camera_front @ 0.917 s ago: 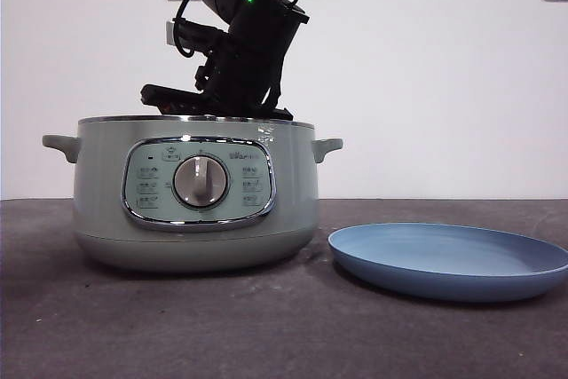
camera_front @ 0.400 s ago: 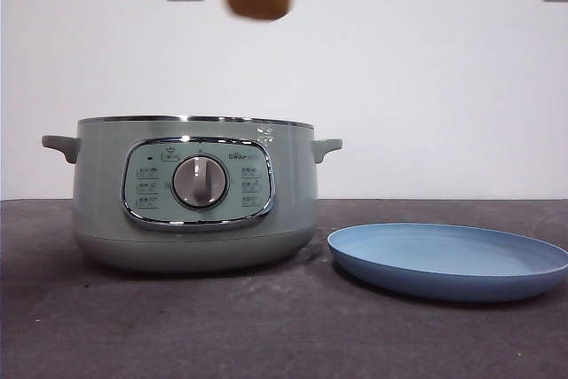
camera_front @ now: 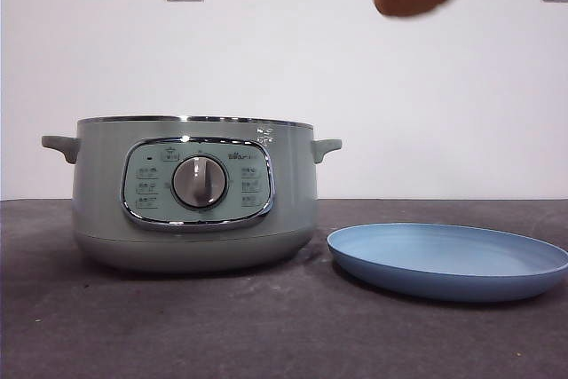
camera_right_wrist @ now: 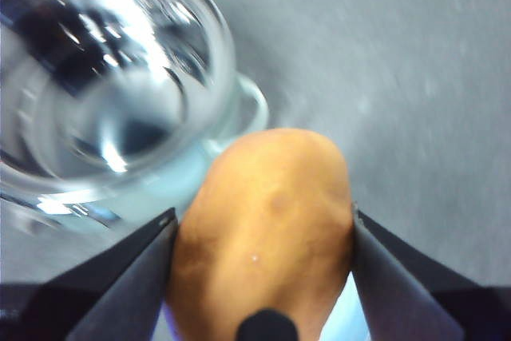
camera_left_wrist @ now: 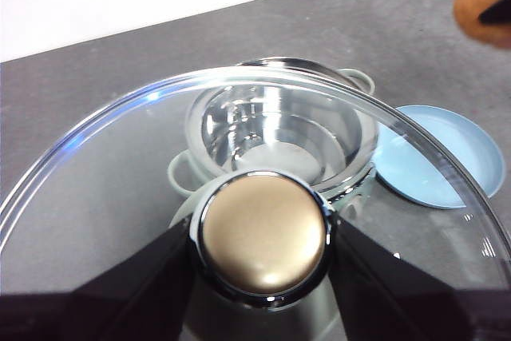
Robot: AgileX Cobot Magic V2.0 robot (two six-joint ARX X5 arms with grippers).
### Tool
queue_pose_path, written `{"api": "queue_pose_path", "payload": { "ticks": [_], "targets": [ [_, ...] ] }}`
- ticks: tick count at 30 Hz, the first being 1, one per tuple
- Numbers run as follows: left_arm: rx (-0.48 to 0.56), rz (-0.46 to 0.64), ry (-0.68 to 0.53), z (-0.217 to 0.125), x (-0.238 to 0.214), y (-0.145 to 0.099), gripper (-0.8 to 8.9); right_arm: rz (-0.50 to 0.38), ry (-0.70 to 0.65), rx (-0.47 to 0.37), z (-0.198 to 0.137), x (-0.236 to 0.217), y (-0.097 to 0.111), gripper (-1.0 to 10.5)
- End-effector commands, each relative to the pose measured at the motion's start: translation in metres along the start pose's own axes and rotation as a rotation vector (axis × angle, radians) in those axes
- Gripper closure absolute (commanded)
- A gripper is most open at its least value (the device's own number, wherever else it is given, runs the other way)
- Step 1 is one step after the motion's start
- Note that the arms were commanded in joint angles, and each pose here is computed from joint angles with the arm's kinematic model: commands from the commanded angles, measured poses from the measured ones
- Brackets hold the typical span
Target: Take the potato out from the steamer,put the potato on the plate,close the lid
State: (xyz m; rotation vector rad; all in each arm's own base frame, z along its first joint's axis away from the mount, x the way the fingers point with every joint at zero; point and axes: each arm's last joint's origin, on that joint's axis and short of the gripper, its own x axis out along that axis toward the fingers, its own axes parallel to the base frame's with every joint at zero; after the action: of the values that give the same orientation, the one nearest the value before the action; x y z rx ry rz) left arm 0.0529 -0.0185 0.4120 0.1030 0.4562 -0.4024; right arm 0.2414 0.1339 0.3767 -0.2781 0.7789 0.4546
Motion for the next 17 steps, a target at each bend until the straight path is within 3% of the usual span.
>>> {"api": "queue_pose_path", "payload": {
  "ticks": [1,10,17],
  "targets": [
    [0.014,-0.001,-0.065,0.005,-0.004,0.000,8.22,-0.009,0.049,0.026,-0.030,0.023,-0.005,9.6],
    [0.014,-0.009,-0.064,0.005,-0.004,0.000,8.22,0.069,0.074,0.118,-0.098,0.089,-0.013,9.6],
    [0.014,-0.009,-0.064,0.005,-0.004,0.000,8.22,0.063,0.053,0.133,-0.123,0.122,-0.012,9.6]
  ]
}}
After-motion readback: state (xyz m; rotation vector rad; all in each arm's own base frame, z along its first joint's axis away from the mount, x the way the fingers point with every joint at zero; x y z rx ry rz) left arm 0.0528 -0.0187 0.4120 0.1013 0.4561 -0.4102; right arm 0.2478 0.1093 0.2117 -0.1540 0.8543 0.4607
